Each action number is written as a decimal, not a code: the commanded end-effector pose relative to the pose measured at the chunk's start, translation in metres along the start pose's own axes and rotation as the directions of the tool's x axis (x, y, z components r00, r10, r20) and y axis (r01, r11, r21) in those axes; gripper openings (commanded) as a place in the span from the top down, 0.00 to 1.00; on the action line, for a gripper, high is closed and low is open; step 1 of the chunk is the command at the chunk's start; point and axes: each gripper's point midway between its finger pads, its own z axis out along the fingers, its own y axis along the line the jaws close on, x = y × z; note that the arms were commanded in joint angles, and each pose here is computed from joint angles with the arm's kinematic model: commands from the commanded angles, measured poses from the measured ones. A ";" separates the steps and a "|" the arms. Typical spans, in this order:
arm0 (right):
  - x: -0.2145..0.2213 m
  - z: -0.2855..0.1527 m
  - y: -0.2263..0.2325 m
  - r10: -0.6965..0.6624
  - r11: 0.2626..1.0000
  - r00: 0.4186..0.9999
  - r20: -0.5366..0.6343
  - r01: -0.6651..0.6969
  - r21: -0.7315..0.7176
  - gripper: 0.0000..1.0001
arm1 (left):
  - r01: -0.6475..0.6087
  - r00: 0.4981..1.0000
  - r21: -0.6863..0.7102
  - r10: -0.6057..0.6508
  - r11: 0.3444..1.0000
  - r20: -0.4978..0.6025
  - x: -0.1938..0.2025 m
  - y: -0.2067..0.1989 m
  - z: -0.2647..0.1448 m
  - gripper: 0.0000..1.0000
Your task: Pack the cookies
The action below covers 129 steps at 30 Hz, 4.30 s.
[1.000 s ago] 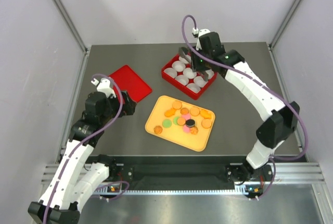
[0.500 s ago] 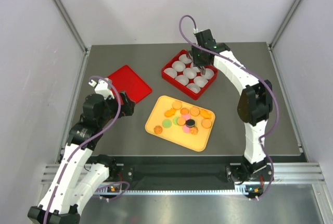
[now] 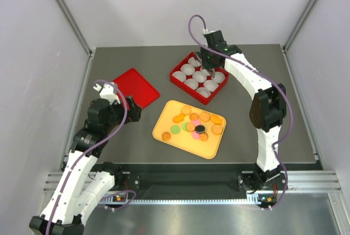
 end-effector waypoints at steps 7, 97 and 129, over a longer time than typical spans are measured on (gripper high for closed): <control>-0.001 0.008 0.007 0.020 0.999 0.999 0.037 -0.018 -0.031 0.69 | -0.010 1.000 0.004 0.010 1.000 0.017 -0.003 0.000 0.002 0.02; -0.018 0.006 0.025 -0.002 0.999 0.998 0.065 0.004 -0.035 0.48 | -0.013 1.000 0.013 0.013 1.000 -0.004 0.001 -0.002 0.005 0.01; 0.134 -0.182 0.093 -0.170 0.951 0.983 0.068 0.182 -0.250 0.48 | -0.013 1.000 0.024 0.013 1.000 -0.010 0.002 -0.003 0.006 0.01</control>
